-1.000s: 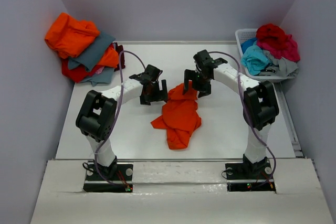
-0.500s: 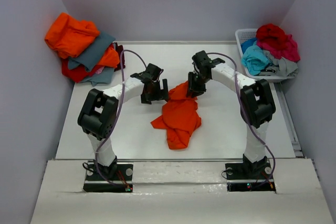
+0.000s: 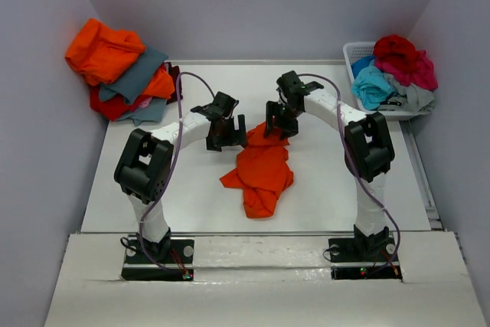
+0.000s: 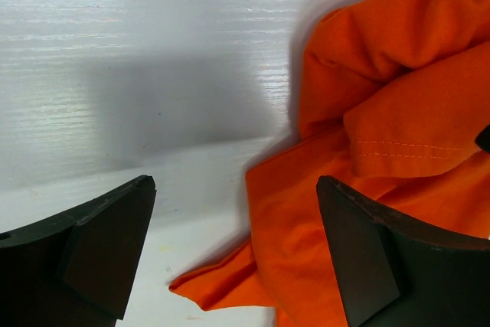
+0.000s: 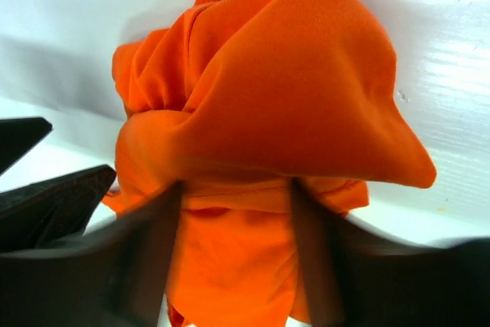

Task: Fold and stack the t-shirts
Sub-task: Flatten the tshirt out

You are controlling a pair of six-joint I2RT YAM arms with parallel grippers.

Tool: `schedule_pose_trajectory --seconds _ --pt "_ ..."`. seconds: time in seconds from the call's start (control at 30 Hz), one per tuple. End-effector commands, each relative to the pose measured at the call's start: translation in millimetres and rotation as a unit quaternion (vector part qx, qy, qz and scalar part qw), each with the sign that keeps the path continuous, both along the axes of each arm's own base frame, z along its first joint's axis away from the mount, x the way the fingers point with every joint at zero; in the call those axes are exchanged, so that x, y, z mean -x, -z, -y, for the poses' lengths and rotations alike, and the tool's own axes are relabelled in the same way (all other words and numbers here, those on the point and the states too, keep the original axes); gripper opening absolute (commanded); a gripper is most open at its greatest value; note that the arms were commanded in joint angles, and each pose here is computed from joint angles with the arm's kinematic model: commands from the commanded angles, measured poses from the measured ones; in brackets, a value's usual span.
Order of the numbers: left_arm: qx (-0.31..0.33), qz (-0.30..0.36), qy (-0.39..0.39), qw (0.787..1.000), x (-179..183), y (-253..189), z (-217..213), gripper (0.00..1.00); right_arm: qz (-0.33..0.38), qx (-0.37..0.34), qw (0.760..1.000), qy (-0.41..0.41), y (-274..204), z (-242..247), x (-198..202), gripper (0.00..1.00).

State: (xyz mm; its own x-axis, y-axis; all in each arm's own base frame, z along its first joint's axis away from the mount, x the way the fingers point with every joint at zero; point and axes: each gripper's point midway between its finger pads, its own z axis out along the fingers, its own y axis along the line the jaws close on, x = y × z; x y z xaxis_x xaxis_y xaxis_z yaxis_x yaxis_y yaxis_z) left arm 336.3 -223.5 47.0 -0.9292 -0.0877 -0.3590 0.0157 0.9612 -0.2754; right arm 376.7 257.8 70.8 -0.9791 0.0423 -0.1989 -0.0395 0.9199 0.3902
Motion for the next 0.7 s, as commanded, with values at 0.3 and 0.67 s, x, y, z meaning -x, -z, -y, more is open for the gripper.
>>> schedule_pose_trajectory --seconds 0.3,0.67 --pt "0.013 0.01 0.016 1.0 -4 -13 8 0.98 -0.001 -0.008 1.0 -0.006 -7 -2 2 0.07" --pt "0.028 0.014 0.028 0.999 -6 -17 15 0.97 0.08 0.024 0.996 0.006 -71 9 -27 0.07"
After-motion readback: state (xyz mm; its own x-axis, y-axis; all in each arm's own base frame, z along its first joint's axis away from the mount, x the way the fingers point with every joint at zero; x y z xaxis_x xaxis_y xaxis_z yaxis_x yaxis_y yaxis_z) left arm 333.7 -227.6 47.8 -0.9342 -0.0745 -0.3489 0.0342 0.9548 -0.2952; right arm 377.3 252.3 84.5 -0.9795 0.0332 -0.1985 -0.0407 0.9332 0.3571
